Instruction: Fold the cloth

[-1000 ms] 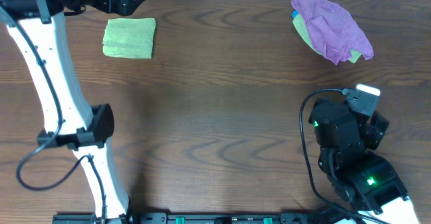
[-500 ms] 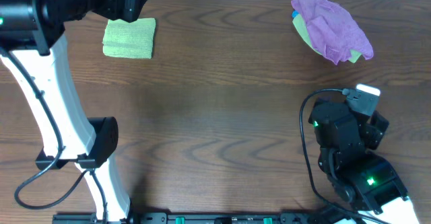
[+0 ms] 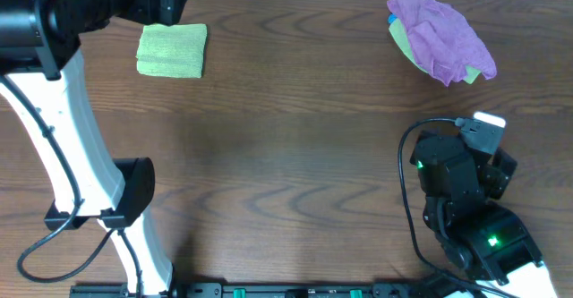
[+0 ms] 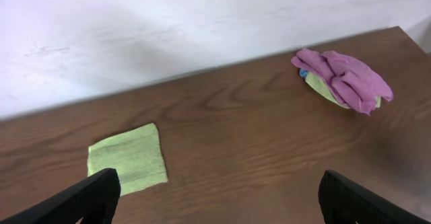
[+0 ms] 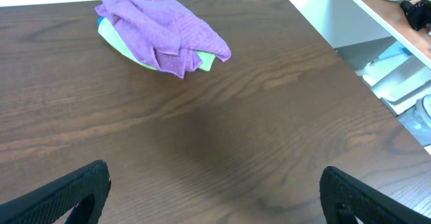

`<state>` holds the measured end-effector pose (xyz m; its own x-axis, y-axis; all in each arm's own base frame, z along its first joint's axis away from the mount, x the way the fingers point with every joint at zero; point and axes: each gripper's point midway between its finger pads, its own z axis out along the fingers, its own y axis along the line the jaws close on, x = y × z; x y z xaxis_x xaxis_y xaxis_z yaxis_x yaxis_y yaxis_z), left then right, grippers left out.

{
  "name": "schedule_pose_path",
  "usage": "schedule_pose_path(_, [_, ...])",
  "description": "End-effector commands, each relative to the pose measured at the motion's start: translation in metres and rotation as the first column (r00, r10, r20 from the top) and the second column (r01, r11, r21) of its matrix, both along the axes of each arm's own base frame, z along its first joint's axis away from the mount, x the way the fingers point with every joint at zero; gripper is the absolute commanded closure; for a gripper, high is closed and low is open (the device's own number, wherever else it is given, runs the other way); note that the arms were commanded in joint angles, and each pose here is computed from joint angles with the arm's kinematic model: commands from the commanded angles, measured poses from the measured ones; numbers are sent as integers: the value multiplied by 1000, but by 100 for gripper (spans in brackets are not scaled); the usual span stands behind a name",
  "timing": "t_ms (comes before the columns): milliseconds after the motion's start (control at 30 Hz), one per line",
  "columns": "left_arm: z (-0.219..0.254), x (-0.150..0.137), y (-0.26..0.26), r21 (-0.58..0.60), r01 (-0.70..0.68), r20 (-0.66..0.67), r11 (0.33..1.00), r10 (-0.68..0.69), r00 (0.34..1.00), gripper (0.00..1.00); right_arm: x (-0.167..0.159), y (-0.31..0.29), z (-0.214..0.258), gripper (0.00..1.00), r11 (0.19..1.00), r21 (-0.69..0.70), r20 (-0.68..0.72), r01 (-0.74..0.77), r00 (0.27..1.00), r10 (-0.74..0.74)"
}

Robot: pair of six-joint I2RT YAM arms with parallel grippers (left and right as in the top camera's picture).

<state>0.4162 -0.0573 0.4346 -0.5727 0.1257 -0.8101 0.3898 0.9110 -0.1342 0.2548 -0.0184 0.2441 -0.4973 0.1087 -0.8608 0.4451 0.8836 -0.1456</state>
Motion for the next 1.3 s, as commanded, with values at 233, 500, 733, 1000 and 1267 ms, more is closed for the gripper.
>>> schedule_pose_path(233, [34, -28, 24, 57, -118, 93, 991, 112, 989, 5, -1, -3, -1, 1, 1000, 10, 9, 22, 1000, -22])
schedule_pose_path(500, [31, -29, 33, 124, -134, 100, 983, 122, 987, 5, -1, -3, -1, 1, 1000, 10, 9, 21, 1000, -22])
schedule_pose_path(733, [18, -50, 41, 160, -176, 70, 971, 167, 984, 5, -1, -3, -1, 1, 1000, 10, 9, 21, 1000, -22])
schedule_pose_path(1000, [11, -91, 50, 194, -231, 93, 954, 216, 972, 5, -1, -3, -1, 1, 1000, 10, 9, 21, 1000, -21])
schedule_pose_path(1267, [-3, -142, 56, 217, -275, 121, 937, 254, 960, 5, -1, -3, -1, 1, 1000, 10, 9, 21, 1000, -22])
